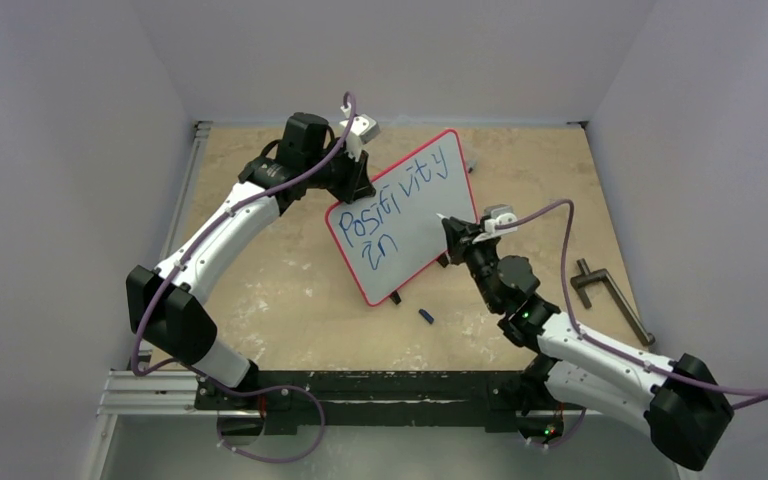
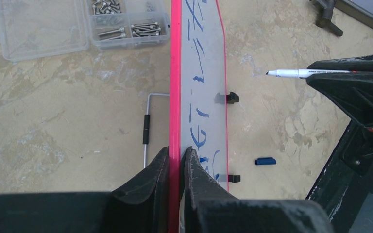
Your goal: Write a sentence on the whiteboard
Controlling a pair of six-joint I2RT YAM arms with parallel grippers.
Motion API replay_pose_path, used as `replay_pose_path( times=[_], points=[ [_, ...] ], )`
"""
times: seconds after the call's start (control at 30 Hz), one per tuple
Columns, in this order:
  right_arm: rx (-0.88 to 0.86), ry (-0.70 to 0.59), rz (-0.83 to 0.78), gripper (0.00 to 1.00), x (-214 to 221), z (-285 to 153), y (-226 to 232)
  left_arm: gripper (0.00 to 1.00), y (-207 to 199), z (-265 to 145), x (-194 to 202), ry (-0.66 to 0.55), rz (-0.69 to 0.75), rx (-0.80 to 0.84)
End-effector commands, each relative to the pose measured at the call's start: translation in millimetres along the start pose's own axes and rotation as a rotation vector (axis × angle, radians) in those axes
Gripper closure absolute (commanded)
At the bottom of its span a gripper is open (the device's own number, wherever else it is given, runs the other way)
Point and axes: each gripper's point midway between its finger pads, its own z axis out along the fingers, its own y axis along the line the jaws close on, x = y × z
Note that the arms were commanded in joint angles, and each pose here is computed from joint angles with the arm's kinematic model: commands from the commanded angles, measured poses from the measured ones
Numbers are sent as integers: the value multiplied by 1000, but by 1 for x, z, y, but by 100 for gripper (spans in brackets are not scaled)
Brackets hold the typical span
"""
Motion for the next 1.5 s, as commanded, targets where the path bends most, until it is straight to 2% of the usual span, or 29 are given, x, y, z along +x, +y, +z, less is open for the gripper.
replay_pose_path(
  times=[0.0, 0.23, 0.43, 0.87, 1.47],
  points=[
    [-64, -65, 127, 100, -19, 1, 0, 100, 10, -4, 38, 141, 23, -60],
    [-244, -16, 357, 100, -18, 2, -1, 100, 9, -5, 37, 137, 25, -61],
    [-383, 44, 451, 100, -4, 6, 16, 100, 9, -5, 37, 137, 25, -60],
    [-386, 95, 489, 100, 15, 19, 18, 100, 8, -7, 36, 132, 26, -58],
    [-297, 77, 514, 100, 19, 42, 6, 100, 8, -7, 36, 132, 25, -57]
  ],
)
